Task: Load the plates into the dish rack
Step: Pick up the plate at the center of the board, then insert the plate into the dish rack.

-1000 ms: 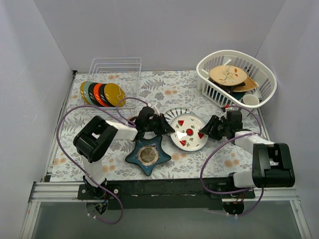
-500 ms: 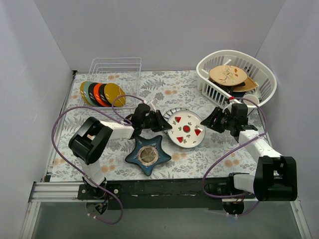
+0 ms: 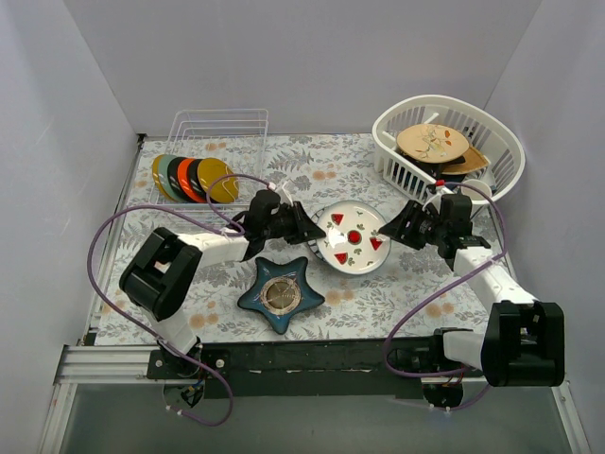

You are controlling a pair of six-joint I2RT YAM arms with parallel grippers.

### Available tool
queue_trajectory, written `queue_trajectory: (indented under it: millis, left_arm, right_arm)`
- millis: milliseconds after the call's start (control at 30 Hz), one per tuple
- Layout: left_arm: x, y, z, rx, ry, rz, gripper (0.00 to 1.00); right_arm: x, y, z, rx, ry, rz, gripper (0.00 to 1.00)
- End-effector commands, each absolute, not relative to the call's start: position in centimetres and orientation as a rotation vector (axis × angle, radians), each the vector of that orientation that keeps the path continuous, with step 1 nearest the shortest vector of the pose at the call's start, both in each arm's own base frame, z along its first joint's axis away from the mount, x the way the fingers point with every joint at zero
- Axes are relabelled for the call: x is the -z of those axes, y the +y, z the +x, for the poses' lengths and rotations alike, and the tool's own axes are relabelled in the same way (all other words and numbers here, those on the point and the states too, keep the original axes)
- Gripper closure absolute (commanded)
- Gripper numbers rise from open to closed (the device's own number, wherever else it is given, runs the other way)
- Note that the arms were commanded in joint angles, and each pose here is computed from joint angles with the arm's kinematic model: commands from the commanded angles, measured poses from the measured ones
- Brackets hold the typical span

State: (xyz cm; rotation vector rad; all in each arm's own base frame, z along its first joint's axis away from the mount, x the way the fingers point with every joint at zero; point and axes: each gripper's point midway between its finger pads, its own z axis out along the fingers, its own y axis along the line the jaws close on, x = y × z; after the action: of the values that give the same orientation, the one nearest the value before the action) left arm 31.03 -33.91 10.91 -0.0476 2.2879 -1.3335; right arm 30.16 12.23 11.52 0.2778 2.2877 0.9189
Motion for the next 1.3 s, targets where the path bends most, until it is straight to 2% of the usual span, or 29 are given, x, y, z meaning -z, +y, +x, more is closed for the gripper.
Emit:
queue_trajectory:
  millis: [0,433,600,833,1267]
  left_arm:
    - [-20.5,-34.2,32.4,1.479,2.025,0.042,1.0]
    - [-22.2,-30.9,34.2,1.436,1.977,0.016,1.0]
    - [-23.3,-31.0,33.6,1.49,1.95,0.012,1.0]
    - [-24.7,-30.5,33.0,1.51,1.921,0.014,1.0]
    - [-27.3,-30.5,32.2,1.627,1.852,0.014,1.0]
  right_arm:
    - [-14.4,12.1,31.2,-0.923,2.211,0.238,0.42]
    - [-15.9,12.0,31.8,-0.903,2.175,0.198,0.39]
    - [-16.3,13.6,31.8,-1.05,2.098,0.167,0.37]
    - [-16.8,14.8,31.5,-1.183,2.048,0.141,0.27]
    - [-18.5,16.5,30.3,-1.393,1.931,0.088,0.26]
